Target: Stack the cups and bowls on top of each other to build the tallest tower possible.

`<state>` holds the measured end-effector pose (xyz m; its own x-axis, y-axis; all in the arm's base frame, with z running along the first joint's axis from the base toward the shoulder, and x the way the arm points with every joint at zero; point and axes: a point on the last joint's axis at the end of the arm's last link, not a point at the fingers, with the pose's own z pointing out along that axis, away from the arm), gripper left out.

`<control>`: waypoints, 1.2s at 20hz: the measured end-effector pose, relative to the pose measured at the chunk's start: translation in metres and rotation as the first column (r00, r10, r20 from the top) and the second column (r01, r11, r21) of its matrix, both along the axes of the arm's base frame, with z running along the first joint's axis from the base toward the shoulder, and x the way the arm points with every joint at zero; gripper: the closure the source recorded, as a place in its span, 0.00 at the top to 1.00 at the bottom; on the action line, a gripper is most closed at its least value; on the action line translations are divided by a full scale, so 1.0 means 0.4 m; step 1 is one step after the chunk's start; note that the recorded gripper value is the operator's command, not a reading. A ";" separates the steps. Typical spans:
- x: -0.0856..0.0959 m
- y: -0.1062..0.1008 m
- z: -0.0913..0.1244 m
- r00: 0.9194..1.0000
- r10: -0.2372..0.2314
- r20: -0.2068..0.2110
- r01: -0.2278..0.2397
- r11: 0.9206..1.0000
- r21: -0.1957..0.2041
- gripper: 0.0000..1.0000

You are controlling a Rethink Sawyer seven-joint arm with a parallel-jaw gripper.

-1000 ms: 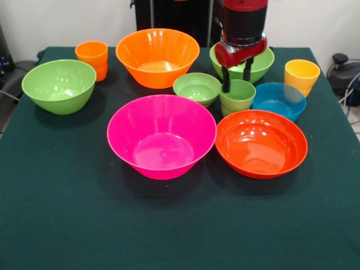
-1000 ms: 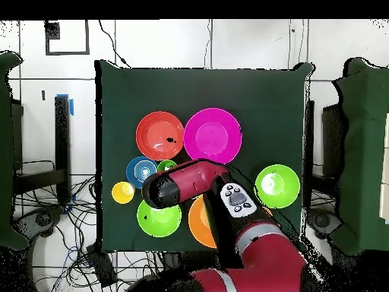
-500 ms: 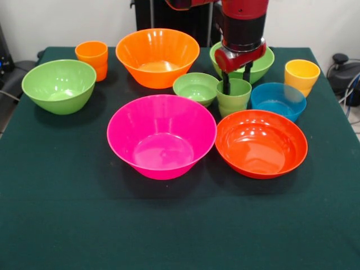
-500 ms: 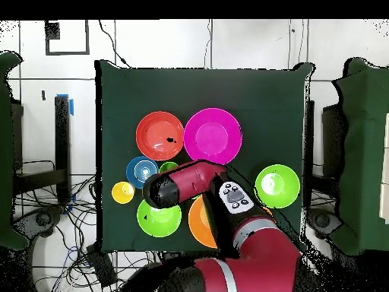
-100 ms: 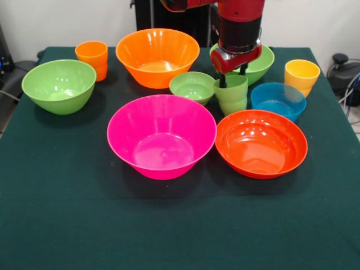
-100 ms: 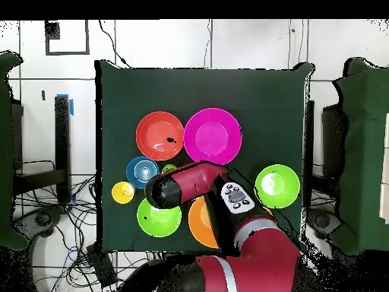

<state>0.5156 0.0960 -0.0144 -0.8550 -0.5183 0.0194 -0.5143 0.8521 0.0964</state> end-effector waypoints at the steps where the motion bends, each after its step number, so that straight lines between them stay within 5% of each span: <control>1: 0.001 0.000 0.001 1.000 0.000 0.001 0.000 1.000 0.000 0.00; 24: 0.017 -0.007 0.016 1.000 0.001 0.020 -0.001 1.000 -0.011 0.00</control>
